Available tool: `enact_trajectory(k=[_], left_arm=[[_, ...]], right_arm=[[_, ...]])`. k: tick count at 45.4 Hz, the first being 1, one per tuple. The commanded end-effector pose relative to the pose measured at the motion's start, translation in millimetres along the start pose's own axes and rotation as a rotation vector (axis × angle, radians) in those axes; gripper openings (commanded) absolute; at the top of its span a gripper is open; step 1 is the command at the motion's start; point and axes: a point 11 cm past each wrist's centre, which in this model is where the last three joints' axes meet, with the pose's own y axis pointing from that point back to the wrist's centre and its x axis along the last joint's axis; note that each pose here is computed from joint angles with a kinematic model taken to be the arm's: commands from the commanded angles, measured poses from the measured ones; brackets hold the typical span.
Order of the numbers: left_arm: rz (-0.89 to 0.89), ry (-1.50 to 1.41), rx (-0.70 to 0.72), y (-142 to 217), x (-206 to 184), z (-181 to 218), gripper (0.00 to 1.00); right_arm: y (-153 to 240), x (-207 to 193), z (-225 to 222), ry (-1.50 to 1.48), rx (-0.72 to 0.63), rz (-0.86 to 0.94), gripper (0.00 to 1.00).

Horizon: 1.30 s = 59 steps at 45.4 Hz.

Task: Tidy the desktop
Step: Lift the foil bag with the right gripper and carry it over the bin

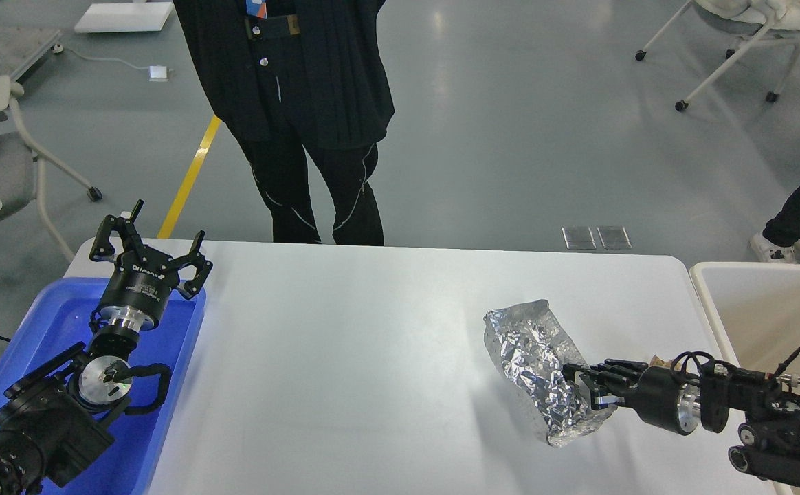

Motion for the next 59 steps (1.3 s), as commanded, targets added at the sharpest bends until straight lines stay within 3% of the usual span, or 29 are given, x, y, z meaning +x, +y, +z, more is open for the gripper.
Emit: enact_trajectory(k=[1, 15, 36, 50, 59], left_arm=[[0.000, 0.000, 0.000, 0.0, 0.0, 0.0, 1.00], [0.000, 0.000, 0.000, 0.0, 0.0, 0.0, 1.00], [0.000, 0.000, 0.000, 0.0, 0.0, 0.0, 1.00], [0.000, 0.000, 0.000, 0.0, 0.0, 0.0, 1.00], [0.000, 0.000, 0.000, 0.0, 0.0, 0.0, 1.00]], right_arm=[[20.6, 57.9, -10.5, 0.000, 0.039, 0.088, 0.00], [56.7, 129.7, -3.0, -0.012, 0.007, 0.096, 0.00], [122.5, 245.8, -8.9, -0.305, 0.049, 0.150, 0.00], [145.9, 270.4, -8.6, -0.330, 0.048, 0.183, 0.00], [164.3, 272.3, 32.3, -0.358, -0.073, 0.234, 0.00]])
